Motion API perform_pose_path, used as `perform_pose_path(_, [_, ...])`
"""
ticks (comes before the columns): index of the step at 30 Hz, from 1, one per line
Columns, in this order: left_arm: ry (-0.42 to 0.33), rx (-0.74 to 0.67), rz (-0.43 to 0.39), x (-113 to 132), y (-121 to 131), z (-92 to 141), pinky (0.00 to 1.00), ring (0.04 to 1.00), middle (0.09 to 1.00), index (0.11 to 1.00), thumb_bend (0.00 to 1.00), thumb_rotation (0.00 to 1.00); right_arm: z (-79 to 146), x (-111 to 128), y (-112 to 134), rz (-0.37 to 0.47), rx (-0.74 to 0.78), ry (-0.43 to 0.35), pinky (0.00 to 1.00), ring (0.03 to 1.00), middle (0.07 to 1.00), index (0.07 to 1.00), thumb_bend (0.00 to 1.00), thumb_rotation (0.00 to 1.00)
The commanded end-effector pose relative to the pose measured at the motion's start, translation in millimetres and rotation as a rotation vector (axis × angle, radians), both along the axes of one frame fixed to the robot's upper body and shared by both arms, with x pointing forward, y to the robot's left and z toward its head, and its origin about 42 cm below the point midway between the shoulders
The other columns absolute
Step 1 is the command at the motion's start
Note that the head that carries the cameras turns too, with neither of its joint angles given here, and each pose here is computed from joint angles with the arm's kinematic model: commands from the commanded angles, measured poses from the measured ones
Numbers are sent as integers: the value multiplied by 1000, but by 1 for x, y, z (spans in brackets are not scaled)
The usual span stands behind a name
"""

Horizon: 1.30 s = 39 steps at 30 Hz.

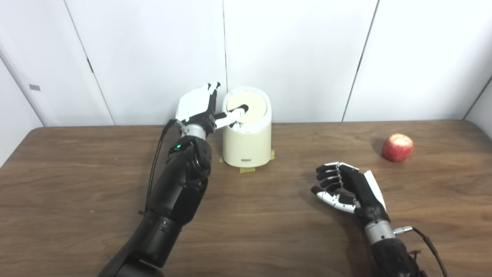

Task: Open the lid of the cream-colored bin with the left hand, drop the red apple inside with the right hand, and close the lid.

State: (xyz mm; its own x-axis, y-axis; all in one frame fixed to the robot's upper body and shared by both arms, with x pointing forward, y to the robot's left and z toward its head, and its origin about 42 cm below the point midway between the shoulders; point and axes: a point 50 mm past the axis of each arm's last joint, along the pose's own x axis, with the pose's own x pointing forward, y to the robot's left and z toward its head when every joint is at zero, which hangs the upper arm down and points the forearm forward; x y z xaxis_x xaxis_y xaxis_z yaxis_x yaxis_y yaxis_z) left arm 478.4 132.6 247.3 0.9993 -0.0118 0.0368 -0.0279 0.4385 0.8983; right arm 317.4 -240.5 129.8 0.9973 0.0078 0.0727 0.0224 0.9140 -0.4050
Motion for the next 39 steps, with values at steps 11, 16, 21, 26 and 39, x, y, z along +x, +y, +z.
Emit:
perform_pose_path(11, [-160, 101, 36, 20, -6, 35, 1000, 1000, 988, 962, 638, 534, 14, 6, 4, 24, -9, -51, 485, 540, 575, 581, 306, 13])
perform_pose_path(16, [-171, 141, 27, 24, -9, 38, 1000, 1000, 995, 968, 687, 485, 14, 6, 5, 22, -7, -56, 481, 536, 570, 577, 311, 1])
perform_pose_path(21, [-202, 182, 23, 25, -11, 41, 1000, 1000, 995, 970, 792, 292, 14, 6, 5, 23, -4, -52, 484, 537, 571, 580, 306, 0])
perform_pose_path(26, [-257, 268, 11, 24, -11, 42, 1000, 1000, 988, 972, 968, 99, 13, 7, 5, 24, -15, -56, 477, 535, 571, 581, 308, 4])
perform_pose_path(39, [-279, 381, 0, 19, -6, 35, 1000, 1000, 997, 979, 845, 482, 14, 7, 6, 25, -8, -53, 481, 537, 572, 581, 313, 2])
